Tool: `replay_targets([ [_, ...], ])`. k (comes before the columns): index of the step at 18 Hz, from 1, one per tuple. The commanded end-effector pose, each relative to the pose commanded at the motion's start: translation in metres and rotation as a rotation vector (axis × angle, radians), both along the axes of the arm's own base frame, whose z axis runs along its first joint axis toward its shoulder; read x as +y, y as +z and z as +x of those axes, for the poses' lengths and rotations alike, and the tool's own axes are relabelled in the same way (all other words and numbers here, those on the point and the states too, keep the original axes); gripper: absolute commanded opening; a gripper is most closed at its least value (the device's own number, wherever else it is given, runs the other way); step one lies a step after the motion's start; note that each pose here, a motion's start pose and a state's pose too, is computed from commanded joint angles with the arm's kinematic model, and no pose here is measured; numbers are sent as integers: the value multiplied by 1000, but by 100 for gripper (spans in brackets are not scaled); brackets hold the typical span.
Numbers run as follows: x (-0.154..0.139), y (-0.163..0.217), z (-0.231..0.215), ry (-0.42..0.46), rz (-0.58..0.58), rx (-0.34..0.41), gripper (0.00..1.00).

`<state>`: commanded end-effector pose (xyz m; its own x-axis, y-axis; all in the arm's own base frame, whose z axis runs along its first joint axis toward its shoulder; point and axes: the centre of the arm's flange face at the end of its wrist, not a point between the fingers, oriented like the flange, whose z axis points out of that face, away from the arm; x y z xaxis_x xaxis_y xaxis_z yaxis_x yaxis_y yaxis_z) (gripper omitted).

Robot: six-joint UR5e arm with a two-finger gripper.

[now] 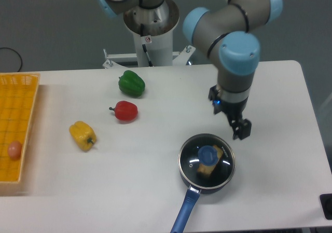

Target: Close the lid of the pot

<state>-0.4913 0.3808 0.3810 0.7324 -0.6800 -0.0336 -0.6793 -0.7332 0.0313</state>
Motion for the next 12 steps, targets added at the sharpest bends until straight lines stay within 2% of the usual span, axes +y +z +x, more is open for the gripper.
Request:
replay_targets([
  [3, -14, -9, -5, -118, -19, -33, 100],
  [6, -23, -18, -8, -115, -22, -50, 100],
  [12, -20, -30, 0, -120, -29, -67, 100],
])
